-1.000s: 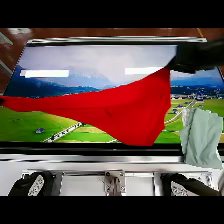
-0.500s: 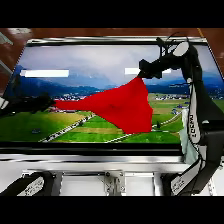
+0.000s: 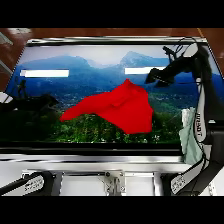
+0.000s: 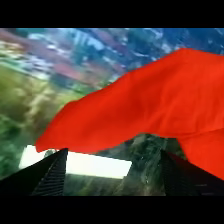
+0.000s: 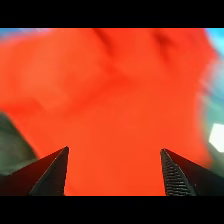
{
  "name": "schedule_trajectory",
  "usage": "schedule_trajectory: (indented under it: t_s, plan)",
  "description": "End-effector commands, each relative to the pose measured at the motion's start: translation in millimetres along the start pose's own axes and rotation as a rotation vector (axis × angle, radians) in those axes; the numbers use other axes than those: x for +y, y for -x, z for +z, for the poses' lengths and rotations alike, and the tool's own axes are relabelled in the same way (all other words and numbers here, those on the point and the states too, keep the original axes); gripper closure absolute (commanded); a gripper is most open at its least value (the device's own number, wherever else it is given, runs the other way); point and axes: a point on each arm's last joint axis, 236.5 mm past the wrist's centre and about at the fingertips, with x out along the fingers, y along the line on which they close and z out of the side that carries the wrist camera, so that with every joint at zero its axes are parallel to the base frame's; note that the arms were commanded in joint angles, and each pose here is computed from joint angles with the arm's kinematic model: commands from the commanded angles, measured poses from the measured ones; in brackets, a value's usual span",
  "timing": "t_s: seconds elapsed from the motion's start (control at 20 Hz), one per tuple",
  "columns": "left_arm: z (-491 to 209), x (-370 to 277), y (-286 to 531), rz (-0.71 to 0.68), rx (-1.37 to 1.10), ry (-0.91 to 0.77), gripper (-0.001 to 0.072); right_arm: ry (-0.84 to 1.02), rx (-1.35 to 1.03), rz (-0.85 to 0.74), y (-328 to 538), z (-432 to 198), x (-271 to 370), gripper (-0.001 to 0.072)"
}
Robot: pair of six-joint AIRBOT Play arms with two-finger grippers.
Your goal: Fold the shirts.
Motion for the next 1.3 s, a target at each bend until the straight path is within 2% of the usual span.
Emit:
schedule_trajectory:
  t_s: [0.0,0.05,0.2,0.4,0.6,1.25]
  plan:
    - [-19.6,29.1,32.1,0.022,0.147,0.068,0.0001,-0.063,0.22,-0.213,59.7,-71.2,-73.2,0.0097]
    - [-35.1,30.1,31.5,0.022,0.201,0.061,0.0001,-0.107,0.194,-0.185,66.7,-72.7,-73.9,0.0131]
    - [-87.3,0.7,3.6,-0.058,0.314,0.029,-0.0001,-0.159,0.163,-0.001,56.7,-81.1,-52.7,0.0127]
    - [-137.3,-60.8,-55.5,-0.169,0.304,-0.007,-0.0001,-0.195,0.248,0.082,13.0,-111.3,-40.9,0.0116]
    - [-164.4,-109.4,-99.0,-0.227,0.281,0.017,0.0,-0.193,0.26,0.081,-7.8,-117.7,-41.7,0.0116]
    - [-184.8,-159.0,-163.1,-0.257,0.409,-0.028,0.0011,-0.166,0.226,0.073,-9.8,-110.6,-45.0,0.0116]
